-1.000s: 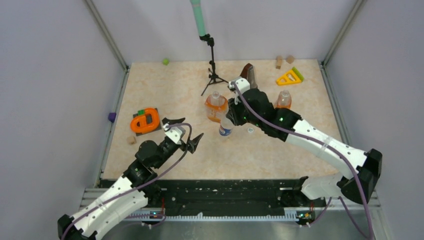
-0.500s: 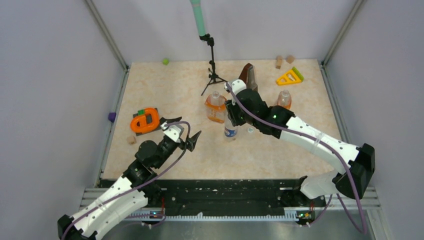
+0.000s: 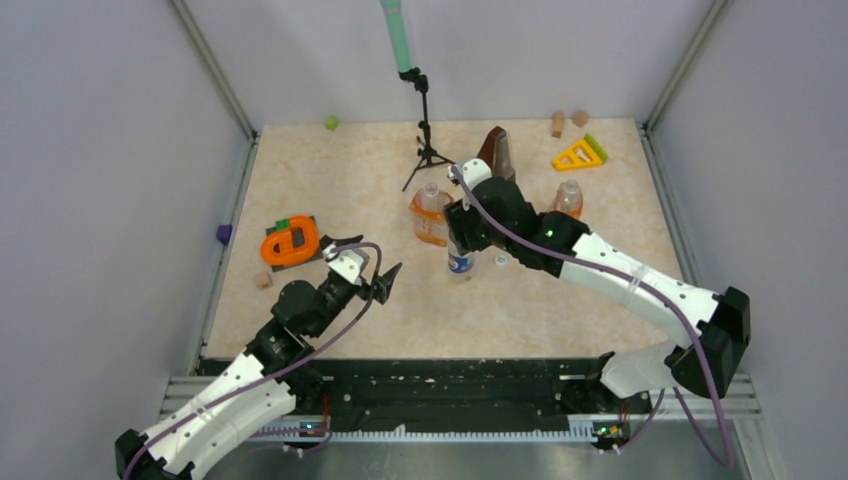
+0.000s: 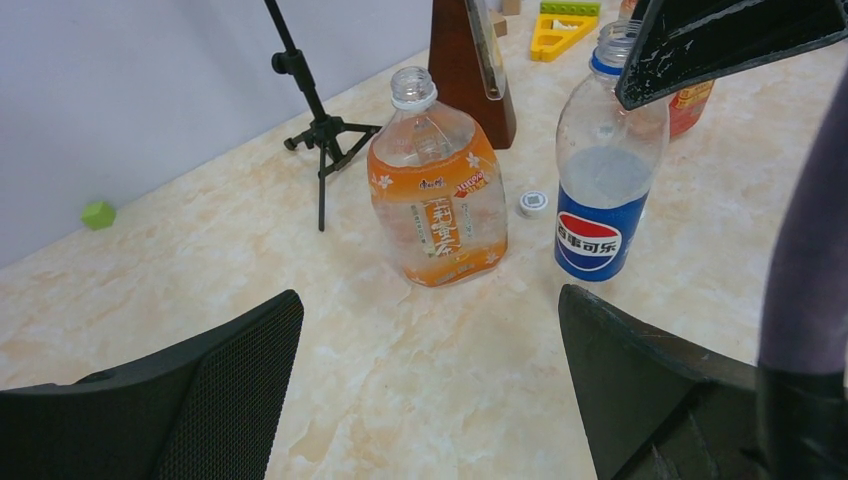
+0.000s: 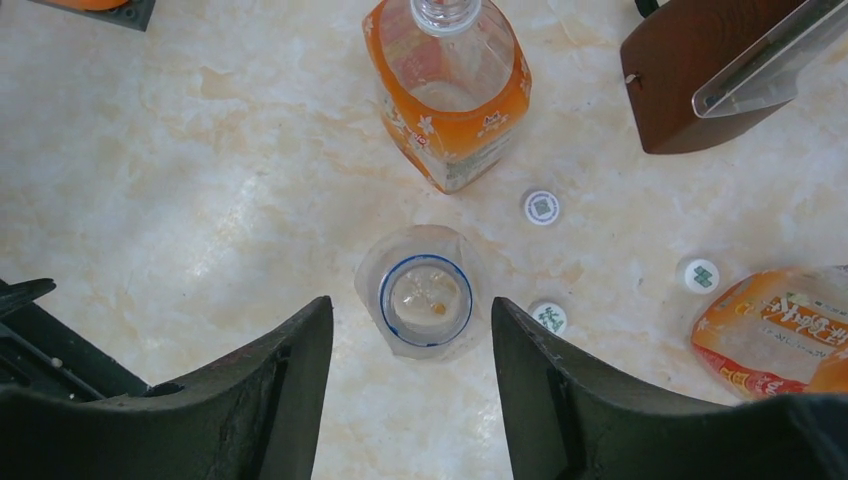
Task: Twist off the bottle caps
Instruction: Place the plastic bottle at the center of the board, then reset both arms
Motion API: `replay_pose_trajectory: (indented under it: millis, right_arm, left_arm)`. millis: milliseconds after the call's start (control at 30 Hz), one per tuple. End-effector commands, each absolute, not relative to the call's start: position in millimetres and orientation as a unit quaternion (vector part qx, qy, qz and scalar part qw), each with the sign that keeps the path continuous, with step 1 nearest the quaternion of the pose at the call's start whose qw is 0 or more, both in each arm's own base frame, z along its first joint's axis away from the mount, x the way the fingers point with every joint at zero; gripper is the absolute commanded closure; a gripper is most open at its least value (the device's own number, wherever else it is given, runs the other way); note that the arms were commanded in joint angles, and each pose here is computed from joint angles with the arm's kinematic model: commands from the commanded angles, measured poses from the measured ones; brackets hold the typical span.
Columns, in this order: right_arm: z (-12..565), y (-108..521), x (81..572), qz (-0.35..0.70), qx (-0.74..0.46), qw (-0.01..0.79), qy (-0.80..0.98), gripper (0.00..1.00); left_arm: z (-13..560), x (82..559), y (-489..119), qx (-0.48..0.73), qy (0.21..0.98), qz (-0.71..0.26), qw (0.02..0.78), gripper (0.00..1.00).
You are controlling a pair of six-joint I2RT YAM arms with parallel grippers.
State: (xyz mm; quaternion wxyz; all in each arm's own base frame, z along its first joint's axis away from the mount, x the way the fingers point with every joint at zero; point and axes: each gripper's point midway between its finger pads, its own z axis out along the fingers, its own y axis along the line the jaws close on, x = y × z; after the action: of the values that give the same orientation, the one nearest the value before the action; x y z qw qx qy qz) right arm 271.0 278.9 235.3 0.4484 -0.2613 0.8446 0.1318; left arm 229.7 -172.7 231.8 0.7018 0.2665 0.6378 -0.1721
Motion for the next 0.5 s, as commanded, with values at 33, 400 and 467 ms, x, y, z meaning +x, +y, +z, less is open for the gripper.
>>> replay_pose_trajectory:
  millis: [33, 400, 467]
  right_arm:
    - [266.7, 288.2, 261.8, 0.180, -0.265, 0.483, 0.815, 0.36]
    - [335.7, 195.4, 276.8, 0.115, -0.086, 0.632, 0.761, 0.29]
    - [339.6, 165.7, 285.2, 0.102, -0.044, 0.636, 0.764, 0.29]
  left_arm:
    - [237.8, 234.1, -167.9, 0.248, 0.635, -0.164, 0.713, 0.01]
    - [239.9, 275.9, -81.8, -0.022, 0.705, -0.024, 0.709, 0.01]
    - [241.2, 281.3, -78.9, -0.037, 0.717, -0.021, 0.696, 0.01]
